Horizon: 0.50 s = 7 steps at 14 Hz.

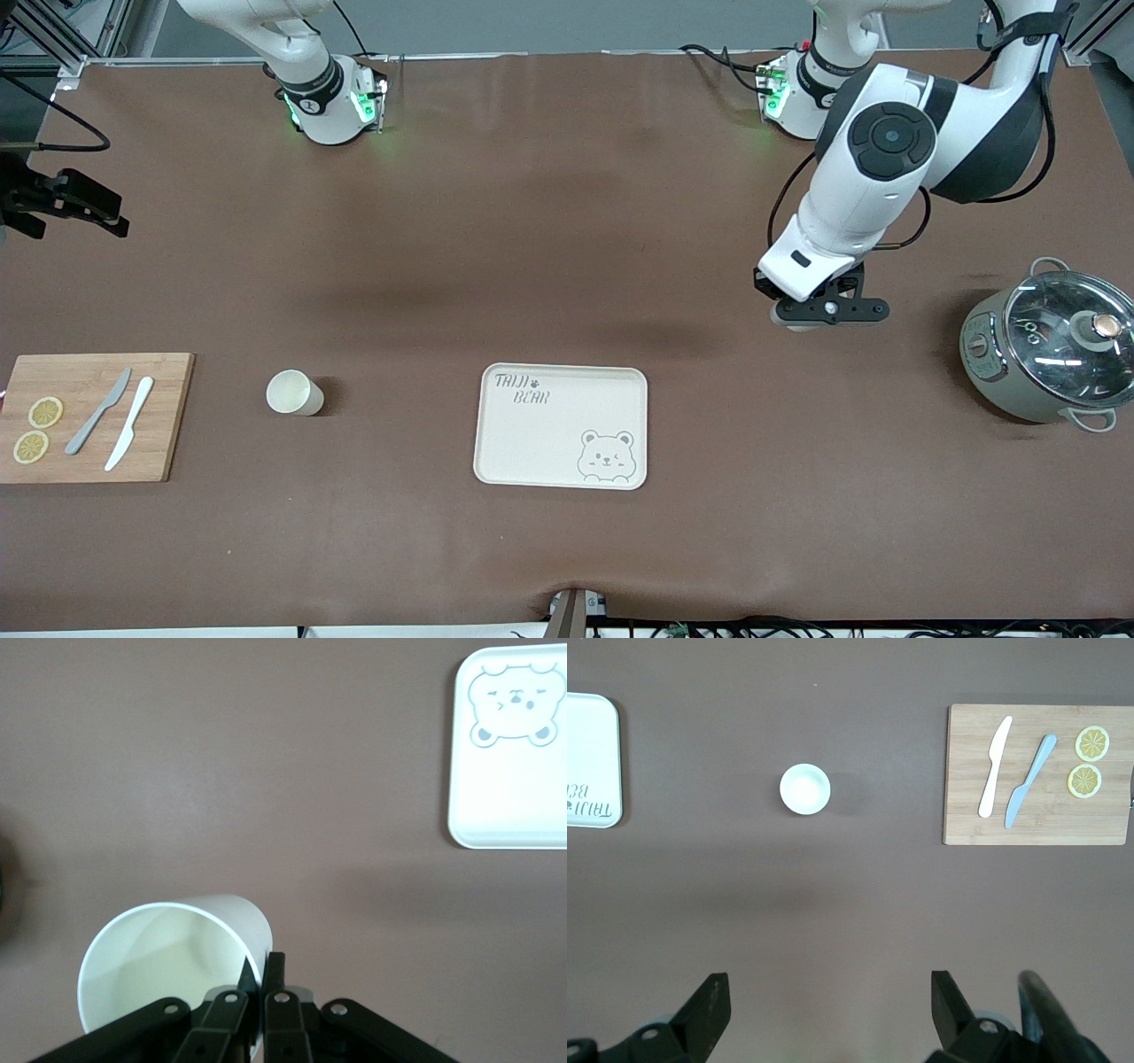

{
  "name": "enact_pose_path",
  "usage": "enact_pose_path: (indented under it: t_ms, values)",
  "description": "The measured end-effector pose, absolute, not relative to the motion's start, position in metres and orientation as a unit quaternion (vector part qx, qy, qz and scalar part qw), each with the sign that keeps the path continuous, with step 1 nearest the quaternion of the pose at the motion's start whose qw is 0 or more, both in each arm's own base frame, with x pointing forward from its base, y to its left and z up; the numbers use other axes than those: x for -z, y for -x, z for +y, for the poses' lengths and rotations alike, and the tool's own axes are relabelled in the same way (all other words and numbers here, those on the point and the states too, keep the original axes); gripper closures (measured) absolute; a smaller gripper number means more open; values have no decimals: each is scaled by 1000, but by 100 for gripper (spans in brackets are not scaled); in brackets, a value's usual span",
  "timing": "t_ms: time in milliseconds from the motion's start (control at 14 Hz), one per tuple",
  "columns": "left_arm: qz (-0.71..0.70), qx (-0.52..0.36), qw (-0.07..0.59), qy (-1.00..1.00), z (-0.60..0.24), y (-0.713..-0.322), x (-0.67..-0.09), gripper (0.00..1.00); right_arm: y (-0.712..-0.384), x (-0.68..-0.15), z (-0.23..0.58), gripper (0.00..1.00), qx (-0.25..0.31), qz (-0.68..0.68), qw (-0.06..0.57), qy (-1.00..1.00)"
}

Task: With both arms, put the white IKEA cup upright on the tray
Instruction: 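Carry the cup with the left gripper over the bear tray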

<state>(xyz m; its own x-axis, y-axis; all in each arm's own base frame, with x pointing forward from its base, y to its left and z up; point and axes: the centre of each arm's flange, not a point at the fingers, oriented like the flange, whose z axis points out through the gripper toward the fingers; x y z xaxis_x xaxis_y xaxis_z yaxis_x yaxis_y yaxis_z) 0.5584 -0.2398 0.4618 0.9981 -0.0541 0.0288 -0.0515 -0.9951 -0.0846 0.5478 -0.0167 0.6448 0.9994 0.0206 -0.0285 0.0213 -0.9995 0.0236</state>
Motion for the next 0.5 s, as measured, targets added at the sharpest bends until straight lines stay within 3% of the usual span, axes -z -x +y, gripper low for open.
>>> enact_pose_path:
  t_ms: [499]
  values:
    - [6, 20, 62, 998, -295, -572, -461, 96, -548, -645, -17, 0, 14, 10, 12, -1000]
